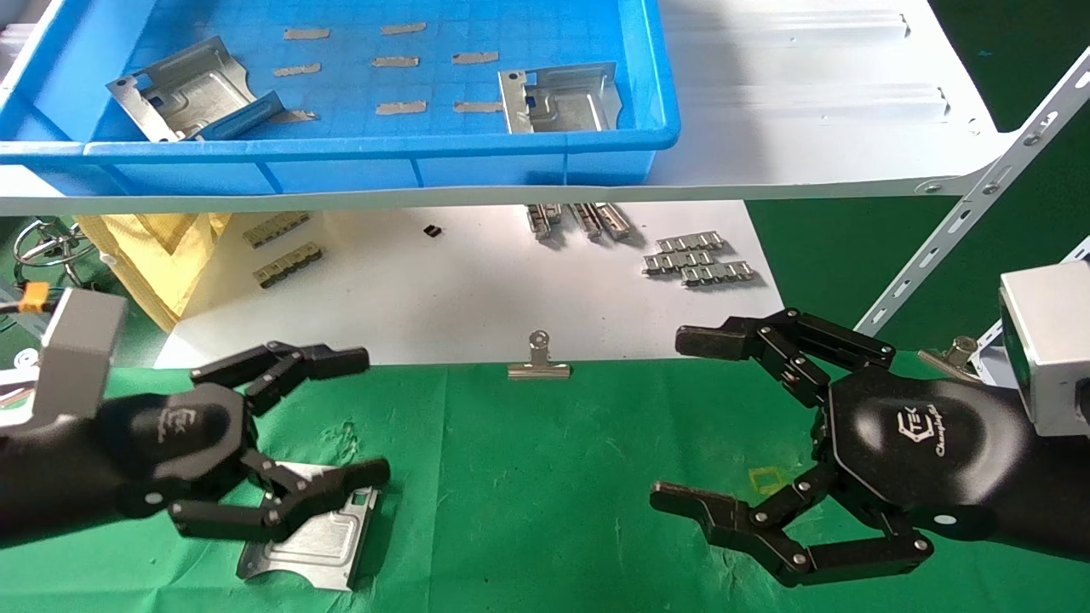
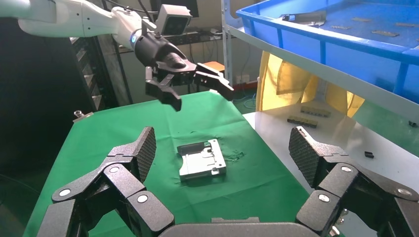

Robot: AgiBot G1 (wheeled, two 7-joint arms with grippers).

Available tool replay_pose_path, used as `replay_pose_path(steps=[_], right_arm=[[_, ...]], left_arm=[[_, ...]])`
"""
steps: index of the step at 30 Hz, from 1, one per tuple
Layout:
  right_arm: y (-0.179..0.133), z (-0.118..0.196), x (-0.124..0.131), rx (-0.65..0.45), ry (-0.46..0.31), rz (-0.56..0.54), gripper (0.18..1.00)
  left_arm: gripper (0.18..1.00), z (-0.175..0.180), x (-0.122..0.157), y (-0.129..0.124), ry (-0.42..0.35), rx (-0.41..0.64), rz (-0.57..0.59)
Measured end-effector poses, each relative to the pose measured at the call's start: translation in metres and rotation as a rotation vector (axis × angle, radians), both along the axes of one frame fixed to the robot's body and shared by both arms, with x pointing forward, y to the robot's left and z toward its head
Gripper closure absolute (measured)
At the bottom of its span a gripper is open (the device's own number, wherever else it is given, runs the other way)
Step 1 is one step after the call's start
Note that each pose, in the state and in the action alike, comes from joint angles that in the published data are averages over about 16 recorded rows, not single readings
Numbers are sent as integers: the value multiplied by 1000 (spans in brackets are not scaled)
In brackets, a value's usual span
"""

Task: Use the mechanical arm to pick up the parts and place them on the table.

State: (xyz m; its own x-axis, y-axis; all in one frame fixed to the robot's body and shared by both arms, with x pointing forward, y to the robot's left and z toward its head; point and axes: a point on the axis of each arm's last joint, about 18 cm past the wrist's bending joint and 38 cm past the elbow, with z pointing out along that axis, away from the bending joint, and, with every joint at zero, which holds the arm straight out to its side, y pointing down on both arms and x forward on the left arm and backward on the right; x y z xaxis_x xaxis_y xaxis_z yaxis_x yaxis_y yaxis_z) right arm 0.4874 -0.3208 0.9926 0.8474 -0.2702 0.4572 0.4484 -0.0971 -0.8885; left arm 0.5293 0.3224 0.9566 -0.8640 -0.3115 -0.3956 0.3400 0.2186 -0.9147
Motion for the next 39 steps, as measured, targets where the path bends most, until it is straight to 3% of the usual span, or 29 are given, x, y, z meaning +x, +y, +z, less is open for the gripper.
replay_pose_path(steps=[39], right_arm=[[0,0,0,0,0,0,178]], left_arm=[[184,32,-45,-22,-87,-38,-160]])
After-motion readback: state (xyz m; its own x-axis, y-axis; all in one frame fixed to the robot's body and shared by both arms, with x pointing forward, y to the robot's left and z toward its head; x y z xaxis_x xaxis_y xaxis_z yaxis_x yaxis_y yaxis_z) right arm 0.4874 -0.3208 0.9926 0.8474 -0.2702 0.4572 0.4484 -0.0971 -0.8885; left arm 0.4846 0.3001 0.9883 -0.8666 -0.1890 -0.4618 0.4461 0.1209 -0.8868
